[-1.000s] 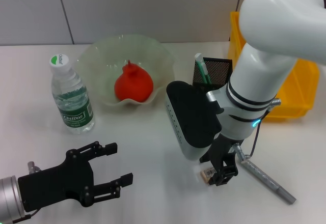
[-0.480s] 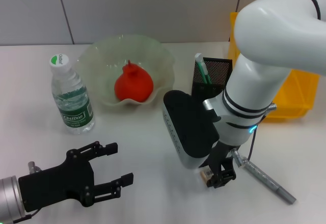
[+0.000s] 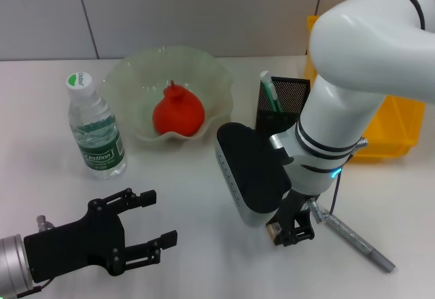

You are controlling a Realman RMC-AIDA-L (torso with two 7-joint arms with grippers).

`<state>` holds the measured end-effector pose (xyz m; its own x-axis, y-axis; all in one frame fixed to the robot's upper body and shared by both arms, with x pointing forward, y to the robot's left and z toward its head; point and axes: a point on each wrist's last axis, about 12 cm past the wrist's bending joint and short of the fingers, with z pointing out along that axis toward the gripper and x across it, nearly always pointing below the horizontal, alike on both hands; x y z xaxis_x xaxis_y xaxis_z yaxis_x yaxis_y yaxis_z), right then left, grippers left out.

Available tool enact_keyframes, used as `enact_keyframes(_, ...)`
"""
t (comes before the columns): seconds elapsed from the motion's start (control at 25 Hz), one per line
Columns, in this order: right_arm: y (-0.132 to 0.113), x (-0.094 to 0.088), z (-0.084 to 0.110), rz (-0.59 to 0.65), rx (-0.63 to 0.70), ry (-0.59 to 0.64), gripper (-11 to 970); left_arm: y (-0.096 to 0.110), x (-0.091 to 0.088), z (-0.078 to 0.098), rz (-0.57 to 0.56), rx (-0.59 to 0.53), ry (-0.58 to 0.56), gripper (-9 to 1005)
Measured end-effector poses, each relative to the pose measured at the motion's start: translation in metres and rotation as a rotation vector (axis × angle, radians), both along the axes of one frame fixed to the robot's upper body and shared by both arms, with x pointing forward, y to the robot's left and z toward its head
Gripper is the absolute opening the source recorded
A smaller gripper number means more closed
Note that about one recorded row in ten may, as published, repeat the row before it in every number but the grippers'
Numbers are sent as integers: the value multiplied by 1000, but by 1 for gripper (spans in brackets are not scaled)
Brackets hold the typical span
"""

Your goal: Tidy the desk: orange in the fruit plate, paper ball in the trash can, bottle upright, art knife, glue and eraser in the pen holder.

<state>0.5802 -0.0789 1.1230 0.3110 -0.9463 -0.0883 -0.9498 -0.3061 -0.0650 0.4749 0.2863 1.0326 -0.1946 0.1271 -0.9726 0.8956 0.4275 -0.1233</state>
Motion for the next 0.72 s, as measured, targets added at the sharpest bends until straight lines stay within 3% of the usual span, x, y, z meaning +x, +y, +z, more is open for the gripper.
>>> enact_keyframes(0.36,3,2,8,-19,37,-6,270,1,0,0,3,0,-1,813)
enact_keyframes(0.56,-3,12,37,-100,155,6,263,1,1,1,0,-2,-3,813)
enact_keyframes(0.64,-18,22,61,-191,276,-4,263,0,2,1,-2,-2,-5,813)
enact_keyframes(0.72,-24,24,67,-220,309,-8,263,0,2,1,-2,-2,-5,812)
